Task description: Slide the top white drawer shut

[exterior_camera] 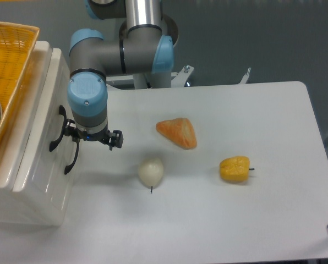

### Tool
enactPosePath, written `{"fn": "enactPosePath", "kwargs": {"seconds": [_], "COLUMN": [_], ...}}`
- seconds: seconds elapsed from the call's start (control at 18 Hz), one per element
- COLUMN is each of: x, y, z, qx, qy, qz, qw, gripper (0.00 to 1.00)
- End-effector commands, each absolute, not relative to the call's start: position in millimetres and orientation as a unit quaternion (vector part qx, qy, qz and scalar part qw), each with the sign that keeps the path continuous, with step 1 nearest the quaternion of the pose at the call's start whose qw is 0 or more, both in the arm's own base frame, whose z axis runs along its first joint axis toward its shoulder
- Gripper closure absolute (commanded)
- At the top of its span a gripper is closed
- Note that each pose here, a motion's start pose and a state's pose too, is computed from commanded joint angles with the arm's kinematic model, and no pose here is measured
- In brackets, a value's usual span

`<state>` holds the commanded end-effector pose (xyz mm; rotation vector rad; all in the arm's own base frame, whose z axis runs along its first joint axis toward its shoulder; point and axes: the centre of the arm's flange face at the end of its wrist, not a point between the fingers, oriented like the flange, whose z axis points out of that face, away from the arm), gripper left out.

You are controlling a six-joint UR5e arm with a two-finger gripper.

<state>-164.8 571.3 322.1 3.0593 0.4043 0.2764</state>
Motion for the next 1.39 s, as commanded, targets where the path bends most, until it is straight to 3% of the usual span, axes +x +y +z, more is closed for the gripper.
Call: {"fn": "enactPosePath", "kwargs": {"seconds": [0.5, 0.94, 1.39], "x": [-189.7, -271.5, -379.0], "y": [563.8, 529.4, 467.1], "z": [320.9, 323.6, 339.8], "qx": [0.986, 0.99, 0.995], "qy": [0.142, 0.11, 0.087], "qz": [0.087, 0.086, 0.041], "qw": [0.019, 0.001, 0.002], "gripper": [0.0, 0.0, 0.0]}}
